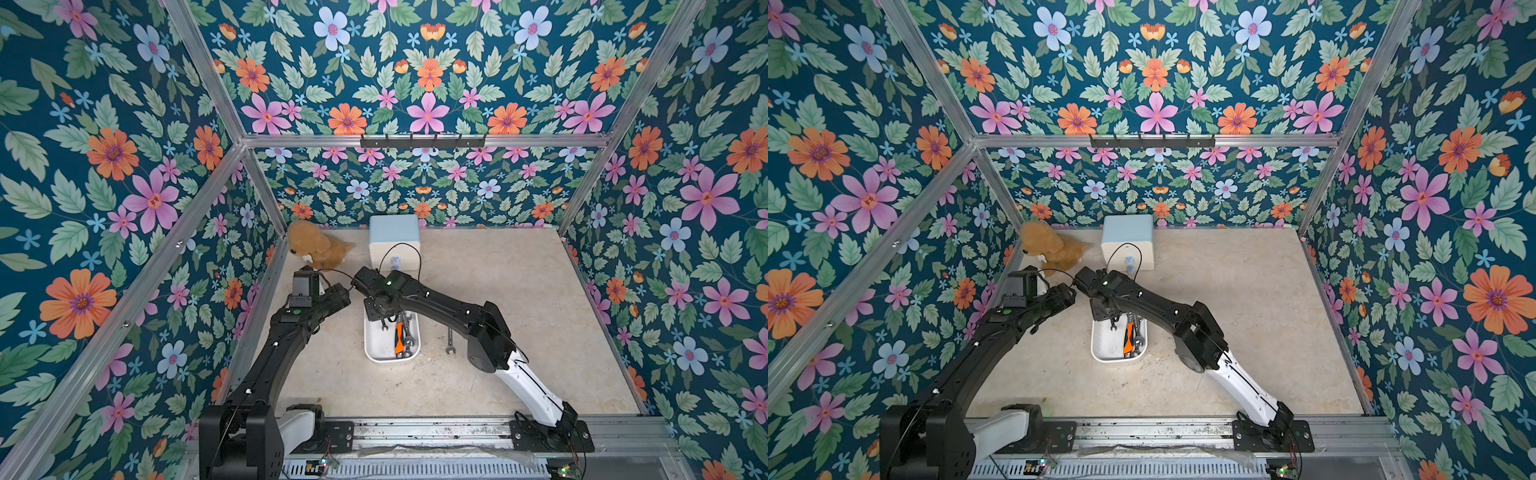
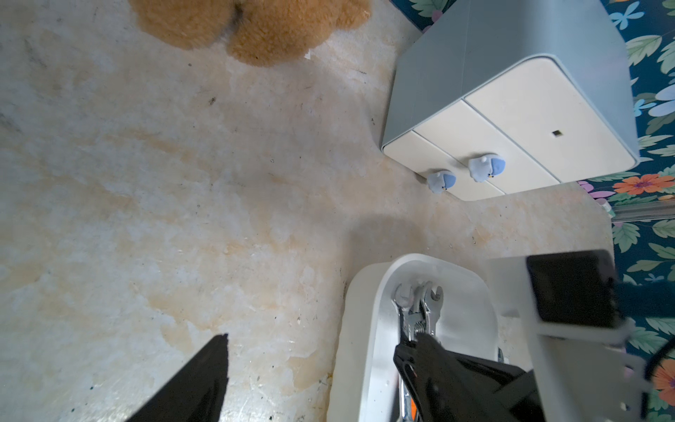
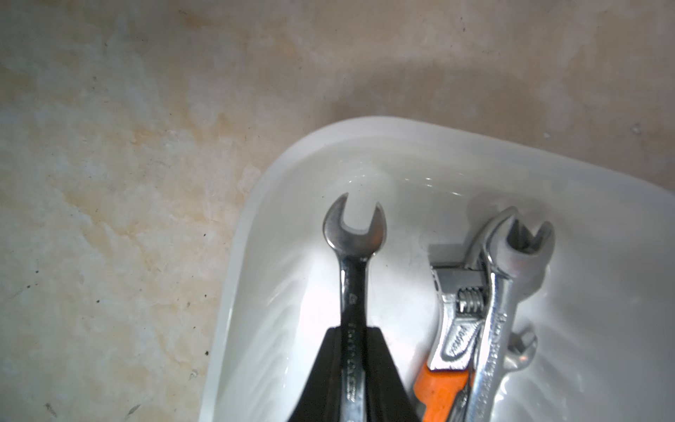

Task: Take out the wrench from the storage box
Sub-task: Pick up the wrench from the storage box, then place the wrench at the center of the board.

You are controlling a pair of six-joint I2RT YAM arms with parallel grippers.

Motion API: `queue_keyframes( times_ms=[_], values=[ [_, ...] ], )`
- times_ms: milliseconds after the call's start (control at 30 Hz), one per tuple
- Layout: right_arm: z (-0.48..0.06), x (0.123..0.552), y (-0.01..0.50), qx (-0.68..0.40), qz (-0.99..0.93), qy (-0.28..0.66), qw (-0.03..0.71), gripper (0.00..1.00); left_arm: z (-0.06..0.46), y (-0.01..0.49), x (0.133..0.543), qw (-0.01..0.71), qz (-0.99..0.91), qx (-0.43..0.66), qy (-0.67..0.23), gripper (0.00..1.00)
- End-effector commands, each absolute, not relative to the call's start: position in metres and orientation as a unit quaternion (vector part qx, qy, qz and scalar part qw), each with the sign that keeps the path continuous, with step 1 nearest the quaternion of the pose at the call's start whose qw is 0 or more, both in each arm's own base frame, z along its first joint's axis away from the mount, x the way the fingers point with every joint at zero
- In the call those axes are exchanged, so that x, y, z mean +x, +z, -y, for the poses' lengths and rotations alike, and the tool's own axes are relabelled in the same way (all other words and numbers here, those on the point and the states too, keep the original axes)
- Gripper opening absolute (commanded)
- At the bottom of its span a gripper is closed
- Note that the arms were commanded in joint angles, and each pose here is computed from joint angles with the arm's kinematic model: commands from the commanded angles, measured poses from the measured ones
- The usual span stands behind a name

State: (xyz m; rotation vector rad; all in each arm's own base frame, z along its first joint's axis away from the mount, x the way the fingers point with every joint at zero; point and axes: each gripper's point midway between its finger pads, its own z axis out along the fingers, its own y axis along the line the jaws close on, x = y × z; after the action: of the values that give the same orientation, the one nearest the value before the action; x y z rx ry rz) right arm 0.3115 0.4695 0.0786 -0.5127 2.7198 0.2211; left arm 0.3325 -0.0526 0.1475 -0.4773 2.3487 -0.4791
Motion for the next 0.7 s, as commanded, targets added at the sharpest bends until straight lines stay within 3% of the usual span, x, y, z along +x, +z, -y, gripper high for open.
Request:
queue_keyframes(
  times_ms=[0, 267, 667],
  values=[
    [-0.462, 0.312, 0.098, -0.182, -0.961, 0.074, 0.196, 0.13, 0.050, 0.147, 0.333, 0.344, -0.903, -0.185, -0.178, 0.83],
    [-0.432, 0.315, 0.121, -0.162, -0.960, 0.068, 0.216, 0.13, 0.051, 0.148, 0.336, 0.346, -0.901, -0.185, -0.183, 0.83],
    [-0.332, 0.301, 0.141, -0.087, -0.965, 0.035, 0.244, 0.13, 0.069, 0.149, 0.346, 0.338, -0.896, -0.185, -0.222, 0.83]
  ],
)
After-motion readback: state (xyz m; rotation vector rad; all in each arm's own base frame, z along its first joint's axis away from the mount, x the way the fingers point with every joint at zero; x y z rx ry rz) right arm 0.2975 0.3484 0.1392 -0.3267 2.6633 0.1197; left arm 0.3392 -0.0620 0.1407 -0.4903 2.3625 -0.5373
